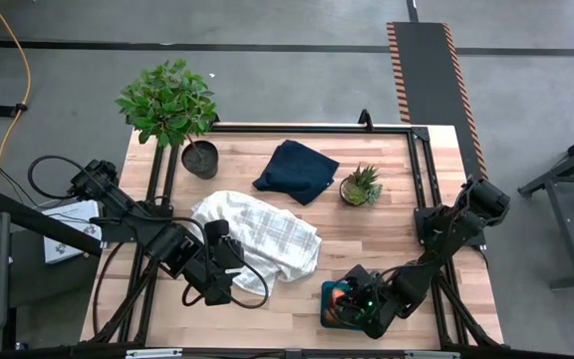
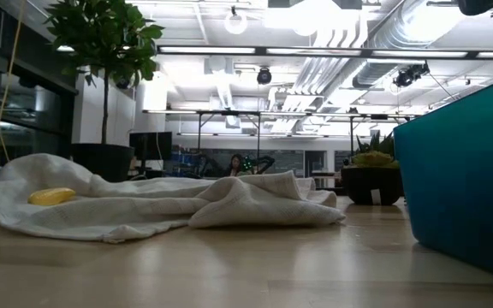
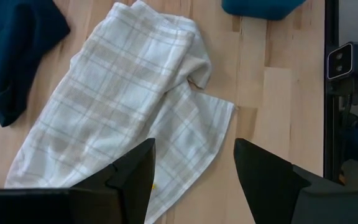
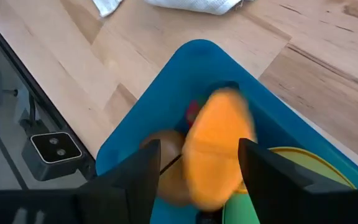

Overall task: Pick and placing Produce into tupperware
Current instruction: Put the croissant into the bin, then put the corn into the bin

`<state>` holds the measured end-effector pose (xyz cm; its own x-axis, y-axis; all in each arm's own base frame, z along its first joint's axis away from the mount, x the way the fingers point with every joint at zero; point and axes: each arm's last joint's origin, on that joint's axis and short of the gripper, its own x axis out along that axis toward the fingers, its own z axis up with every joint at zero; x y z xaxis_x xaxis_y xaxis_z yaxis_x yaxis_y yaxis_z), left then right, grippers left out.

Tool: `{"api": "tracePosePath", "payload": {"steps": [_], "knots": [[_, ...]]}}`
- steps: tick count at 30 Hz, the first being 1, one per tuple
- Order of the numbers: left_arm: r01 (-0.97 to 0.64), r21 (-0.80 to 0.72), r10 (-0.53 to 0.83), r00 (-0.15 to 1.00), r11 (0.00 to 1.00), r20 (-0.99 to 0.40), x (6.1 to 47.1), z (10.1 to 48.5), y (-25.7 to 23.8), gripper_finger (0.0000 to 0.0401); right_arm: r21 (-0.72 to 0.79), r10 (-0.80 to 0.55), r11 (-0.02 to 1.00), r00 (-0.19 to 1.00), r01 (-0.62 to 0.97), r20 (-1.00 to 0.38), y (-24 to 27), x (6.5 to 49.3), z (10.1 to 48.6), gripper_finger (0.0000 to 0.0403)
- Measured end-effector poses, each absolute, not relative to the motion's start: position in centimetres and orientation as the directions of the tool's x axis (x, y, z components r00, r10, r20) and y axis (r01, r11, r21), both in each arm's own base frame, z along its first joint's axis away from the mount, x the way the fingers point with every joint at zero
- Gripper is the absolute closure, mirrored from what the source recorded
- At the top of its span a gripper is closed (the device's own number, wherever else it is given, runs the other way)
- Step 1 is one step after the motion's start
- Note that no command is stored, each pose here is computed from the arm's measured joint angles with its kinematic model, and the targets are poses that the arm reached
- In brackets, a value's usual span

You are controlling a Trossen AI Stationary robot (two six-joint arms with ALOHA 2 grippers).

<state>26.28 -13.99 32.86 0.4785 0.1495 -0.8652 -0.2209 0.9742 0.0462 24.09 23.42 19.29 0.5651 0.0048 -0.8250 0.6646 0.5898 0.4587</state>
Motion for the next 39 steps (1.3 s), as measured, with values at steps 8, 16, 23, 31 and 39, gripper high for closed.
{"api": "tracePosePath", "payload": {"steps": [8,16,23,31,39], "knots": [[-0.275,0.048,0.194,0.532,0.96,-0.825,25.5,33.9,-13.8,0.0196,0.527,-0.013,0.558,0.642,0.641,-0.767,23.7,24.7,20.3,0.0195],[-0.404,-0.017,0.271,0.644,0.915,-0.716,19.5,38.3,-11.6,0.0197,0.557,-0.091,0.635,0.768,0.535,-0.634,24.4,26.7,26.1,0.0195],[-0.502,-0.074,0.302,0.625,0.861,-0.72,15.8,39.4,-10.4,0.0197,0.408,-0.202,0.724,0.736,0.557,-0.646,22.3,27.9,30.1,0.0195],[-0.619,-0.039,0.363,0.509,0.785,-0.781,14.2,34.7,-10.6,0.0197,0.323,-0.263,0.753,0.712,0.573,-0.651,20.2,29.1,32.0,0.0195],[-0.729,-0.261,0.246,0.509,0.633,-0.825,12.1,28.1,-9.8,0.0197,0.306,-0.272,0.765,0.715,0.567,-0.644,19.5,29.7,32.5,0.0195]]}}
